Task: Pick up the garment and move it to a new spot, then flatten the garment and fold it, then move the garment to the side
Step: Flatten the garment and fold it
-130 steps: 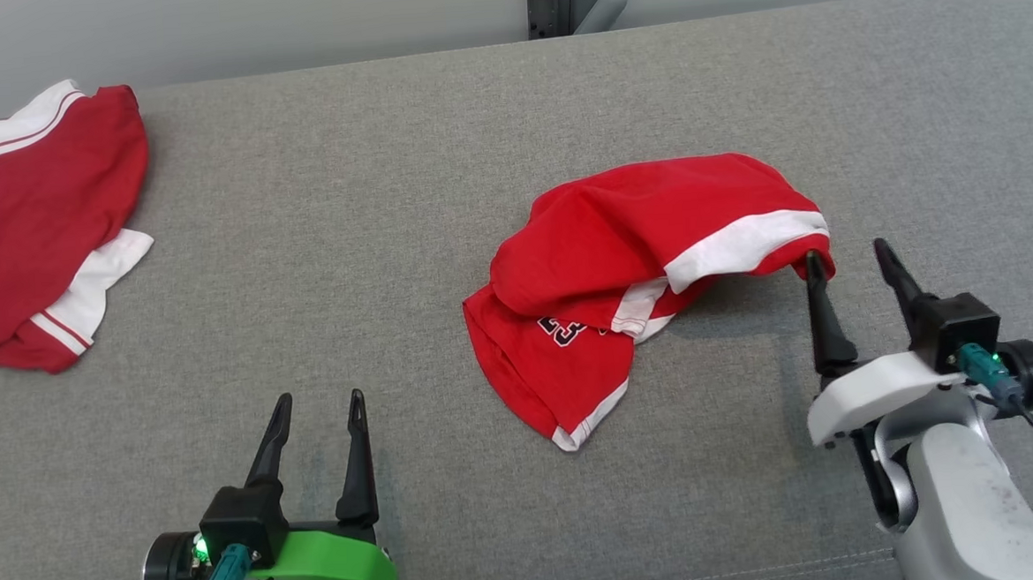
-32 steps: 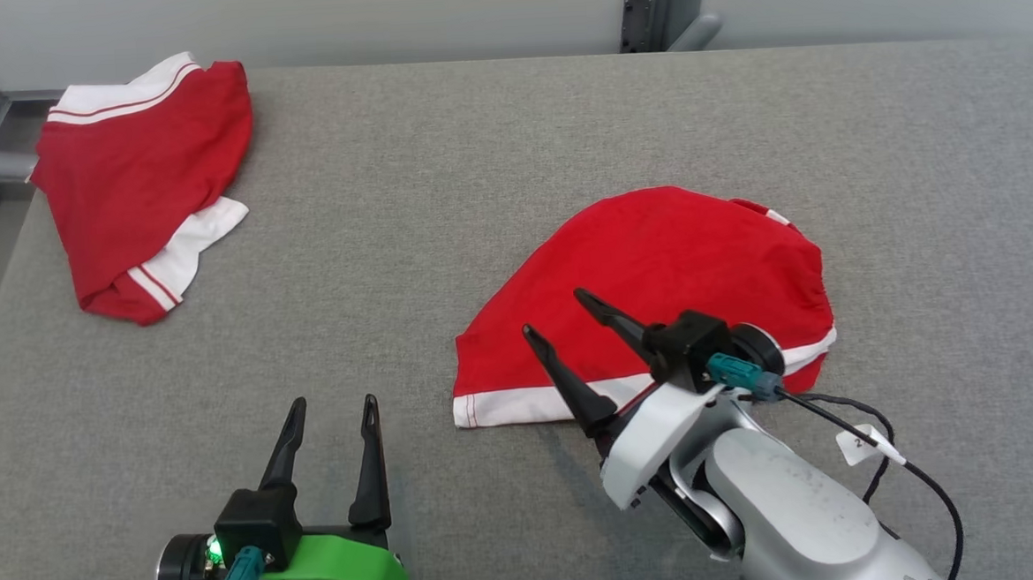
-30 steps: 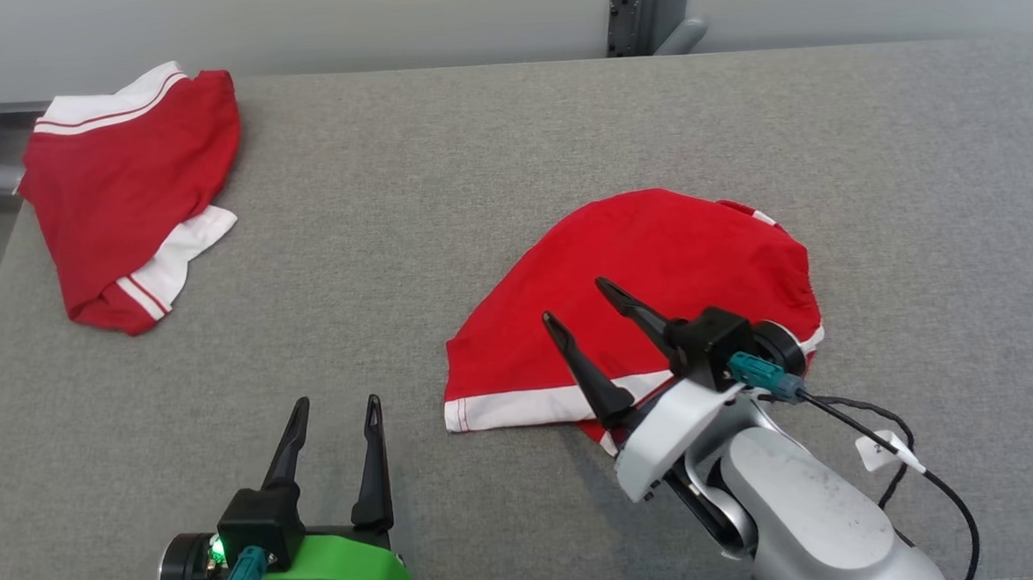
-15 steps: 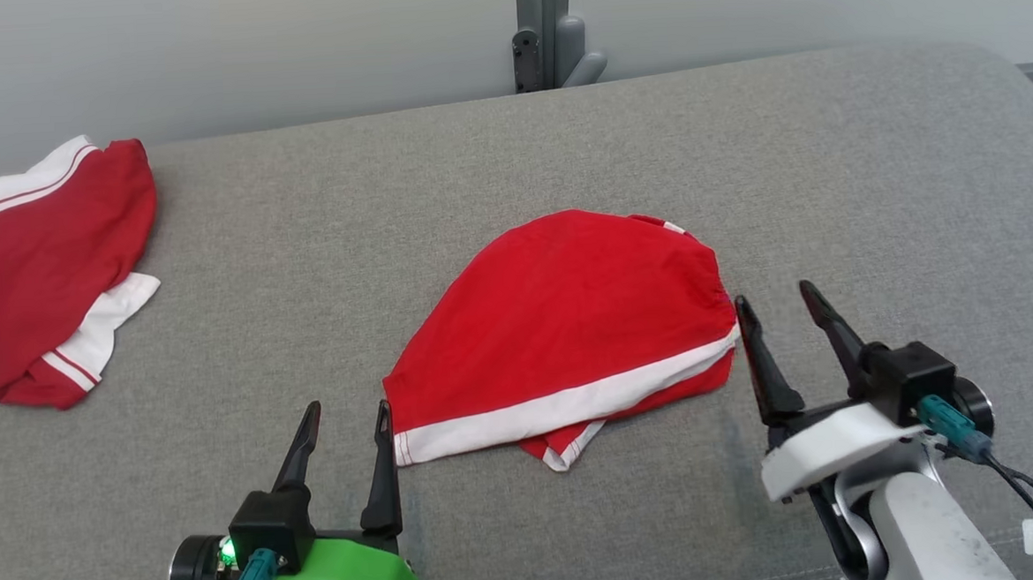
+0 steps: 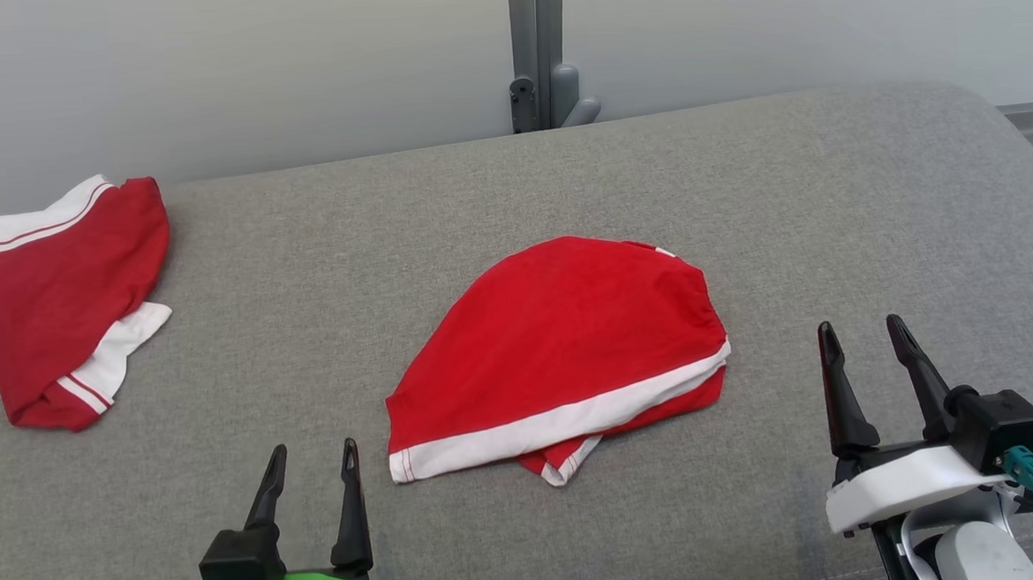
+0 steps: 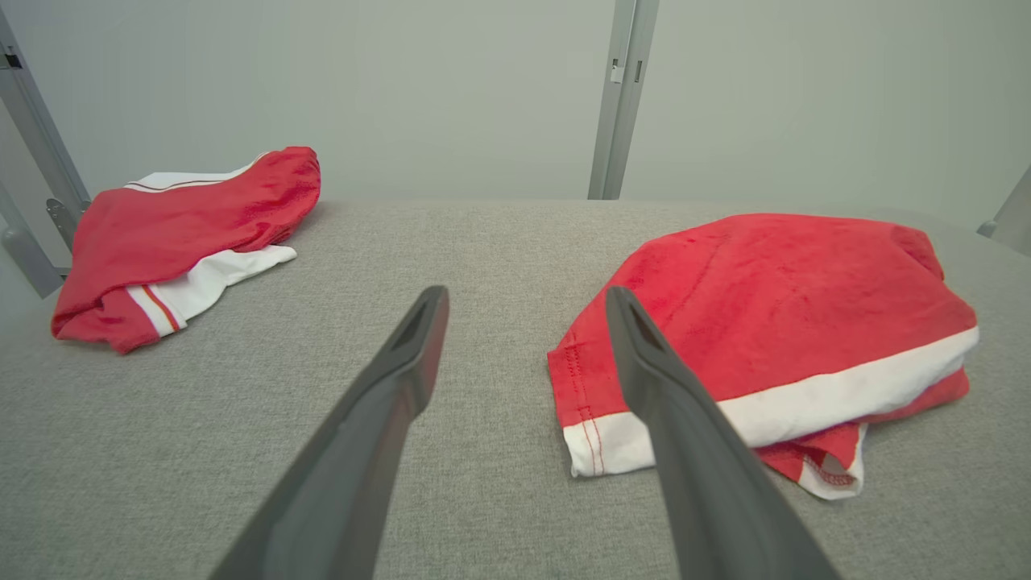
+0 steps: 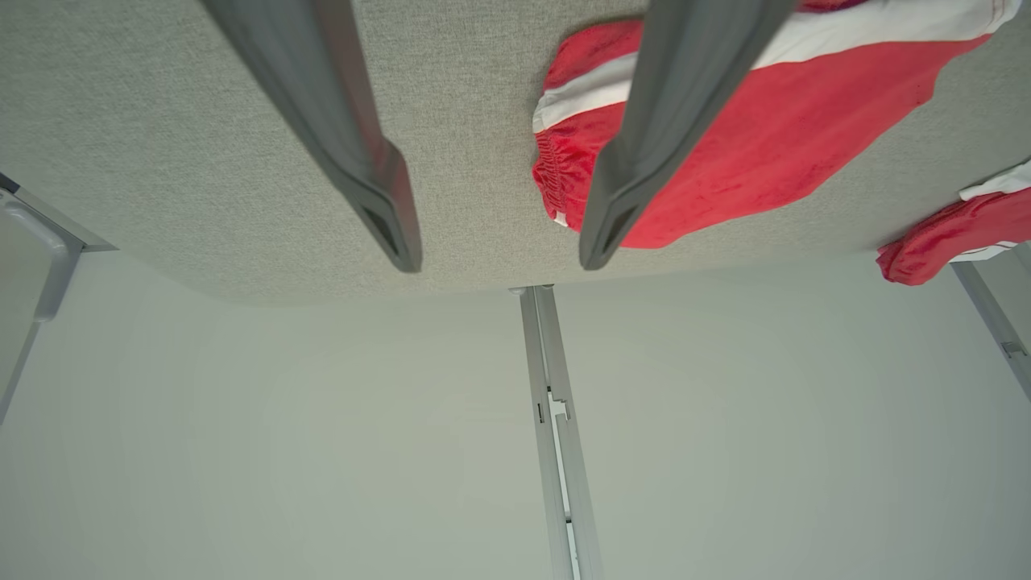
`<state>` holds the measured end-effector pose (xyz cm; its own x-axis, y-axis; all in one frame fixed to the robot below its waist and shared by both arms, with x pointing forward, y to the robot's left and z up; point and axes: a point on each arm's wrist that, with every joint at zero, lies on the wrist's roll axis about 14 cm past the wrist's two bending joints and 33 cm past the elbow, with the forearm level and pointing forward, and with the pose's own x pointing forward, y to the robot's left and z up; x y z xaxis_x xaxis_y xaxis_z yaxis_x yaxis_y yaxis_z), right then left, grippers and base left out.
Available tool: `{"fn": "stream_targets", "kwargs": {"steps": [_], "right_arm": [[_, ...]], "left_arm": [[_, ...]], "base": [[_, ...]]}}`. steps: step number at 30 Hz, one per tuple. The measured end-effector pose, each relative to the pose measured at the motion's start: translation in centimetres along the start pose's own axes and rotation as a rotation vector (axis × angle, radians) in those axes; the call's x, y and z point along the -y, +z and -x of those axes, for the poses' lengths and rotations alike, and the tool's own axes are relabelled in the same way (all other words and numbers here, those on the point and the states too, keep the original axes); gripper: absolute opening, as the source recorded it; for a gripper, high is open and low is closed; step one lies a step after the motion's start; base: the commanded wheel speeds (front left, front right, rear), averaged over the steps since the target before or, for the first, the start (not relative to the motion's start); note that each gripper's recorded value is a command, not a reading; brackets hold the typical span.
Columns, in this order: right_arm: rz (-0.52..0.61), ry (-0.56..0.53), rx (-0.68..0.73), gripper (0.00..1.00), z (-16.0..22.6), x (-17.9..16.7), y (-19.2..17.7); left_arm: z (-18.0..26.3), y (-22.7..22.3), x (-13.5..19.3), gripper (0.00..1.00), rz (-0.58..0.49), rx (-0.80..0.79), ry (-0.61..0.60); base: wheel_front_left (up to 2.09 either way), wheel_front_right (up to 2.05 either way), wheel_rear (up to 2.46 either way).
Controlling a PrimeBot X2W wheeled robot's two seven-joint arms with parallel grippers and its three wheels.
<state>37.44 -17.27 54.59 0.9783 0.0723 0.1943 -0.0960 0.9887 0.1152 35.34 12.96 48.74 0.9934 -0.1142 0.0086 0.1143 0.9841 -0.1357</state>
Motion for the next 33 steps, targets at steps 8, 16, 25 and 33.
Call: {"fn": "stream_targets", "kwargs": {"steps": [8,16,25,33], "right_arm": [[-0.003,0.004,-0.007,1.0,0.2,-0.2,-0.2],[-0.011,0.007,-0.022,1.0,0.3,-0.3,-0.7],[-0.02,0.005,-0.047,1.0,0.4,-0.3,-1.5],[-0.022,-0.006,-0.086,1.0,0.7,0.0,-2.8]], "left_arm": [[0.6,0.2,-1.0,1.0,0.0,0.006,0.029],[0.8,0.4,-1.3,1.0,0.0,0.012,0.039],[1.0,-1.4,-0.8,1.0,-0.003,-0.043,0.018],[0.5,-5.9,1.5,1.0,0.031,-0.209,-0.073]], "base": [[0.0,0.0,0.0],[0.0,0.0,0.0],[0.0,0.0,0.0],[0.0,0.0,0.0]]}}
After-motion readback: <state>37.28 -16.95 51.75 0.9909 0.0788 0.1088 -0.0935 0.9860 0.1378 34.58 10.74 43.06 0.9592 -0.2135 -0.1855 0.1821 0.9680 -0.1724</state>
